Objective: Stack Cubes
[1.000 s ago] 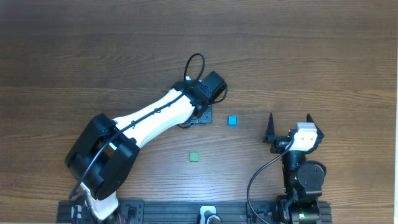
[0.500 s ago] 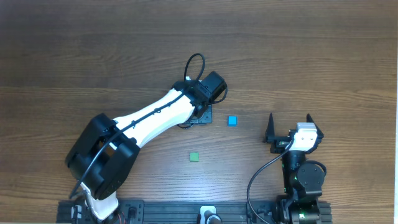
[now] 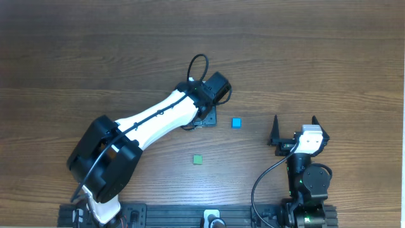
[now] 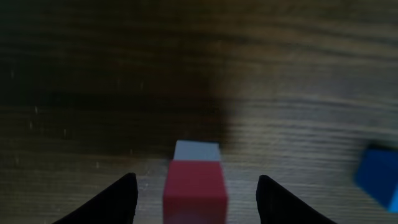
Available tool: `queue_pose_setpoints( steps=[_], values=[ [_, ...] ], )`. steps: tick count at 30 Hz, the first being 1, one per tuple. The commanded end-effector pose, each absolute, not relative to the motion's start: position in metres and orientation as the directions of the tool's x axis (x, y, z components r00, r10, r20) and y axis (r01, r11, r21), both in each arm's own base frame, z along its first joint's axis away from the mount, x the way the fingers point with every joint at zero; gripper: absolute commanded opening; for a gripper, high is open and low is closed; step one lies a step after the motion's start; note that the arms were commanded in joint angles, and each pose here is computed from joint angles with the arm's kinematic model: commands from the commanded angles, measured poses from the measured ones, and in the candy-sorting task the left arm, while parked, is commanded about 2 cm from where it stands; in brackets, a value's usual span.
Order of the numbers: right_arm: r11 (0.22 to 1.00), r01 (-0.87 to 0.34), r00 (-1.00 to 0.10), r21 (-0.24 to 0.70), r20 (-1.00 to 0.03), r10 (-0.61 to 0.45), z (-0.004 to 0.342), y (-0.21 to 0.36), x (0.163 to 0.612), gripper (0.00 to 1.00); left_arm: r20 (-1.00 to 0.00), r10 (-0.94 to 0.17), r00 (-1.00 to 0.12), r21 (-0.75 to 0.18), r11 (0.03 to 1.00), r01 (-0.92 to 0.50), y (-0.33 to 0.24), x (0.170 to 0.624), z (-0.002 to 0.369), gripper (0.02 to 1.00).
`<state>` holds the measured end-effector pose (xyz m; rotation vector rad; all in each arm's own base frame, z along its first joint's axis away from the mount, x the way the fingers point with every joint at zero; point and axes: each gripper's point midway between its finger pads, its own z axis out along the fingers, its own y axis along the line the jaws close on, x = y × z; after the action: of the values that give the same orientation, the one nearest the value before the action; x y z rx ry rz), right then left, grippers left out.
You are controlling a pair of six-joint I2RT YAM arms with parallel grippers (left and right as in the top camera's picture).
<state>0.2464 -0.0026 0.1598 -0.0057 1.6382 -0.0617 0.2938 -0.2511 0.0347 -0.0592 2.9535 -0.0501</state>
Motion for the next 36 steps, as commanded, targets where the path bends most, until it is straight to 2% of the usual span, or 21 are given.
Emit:
queue_pose_setpoints(
  steps=[1, 6, 11, 20, 36],
  values=[
    [0.998, 0.048, -0.071, -0.049, -0.996, -0.045, 0.158, -0.005, 0.246, 0.991, -0.283, -0.049, -0.958, -0.088, 0.996, -0.025, -0.257, 0.339, 0.068, 0.627],
    [0.998, 0.048, -0.071, -0.049, -0.996, -0.045, 0.158, -0.005, 0.246, 0.993, -0.331, -0.049, -0.942, -0.101, 0.995, -0.016, -0.252, 0.380, 0.086, 0.630],
    [0.998, 0.048, -0.071, -0.049, -0.996, -0.045, 0.158, -0.005, 0.246, 0.993, -0.326, -0.034, -0.945, -0.082, 0.997, -0.008, -0.253, 0.404, 0.070, 0.627],
    [0.998, 0.048, -0.071, -0.049, -0.996, -0.045, 0.158, -0.005, 0.246, 0.991, -0.246, -0.020, -0.969, -0.032, 0.999, -0.012, -0.250, 0.400, 0.025, 0.621],
    [0.998, 0.048, -0.071, -0.049, -0.996, -0.045, 0.158, -0.005, 0.246, 0.993, -0.218, -0.022, -0.976, -0.012, 1.000, -0.020, -0.246, 0.399, 0.006, 0.546]
  ],
)
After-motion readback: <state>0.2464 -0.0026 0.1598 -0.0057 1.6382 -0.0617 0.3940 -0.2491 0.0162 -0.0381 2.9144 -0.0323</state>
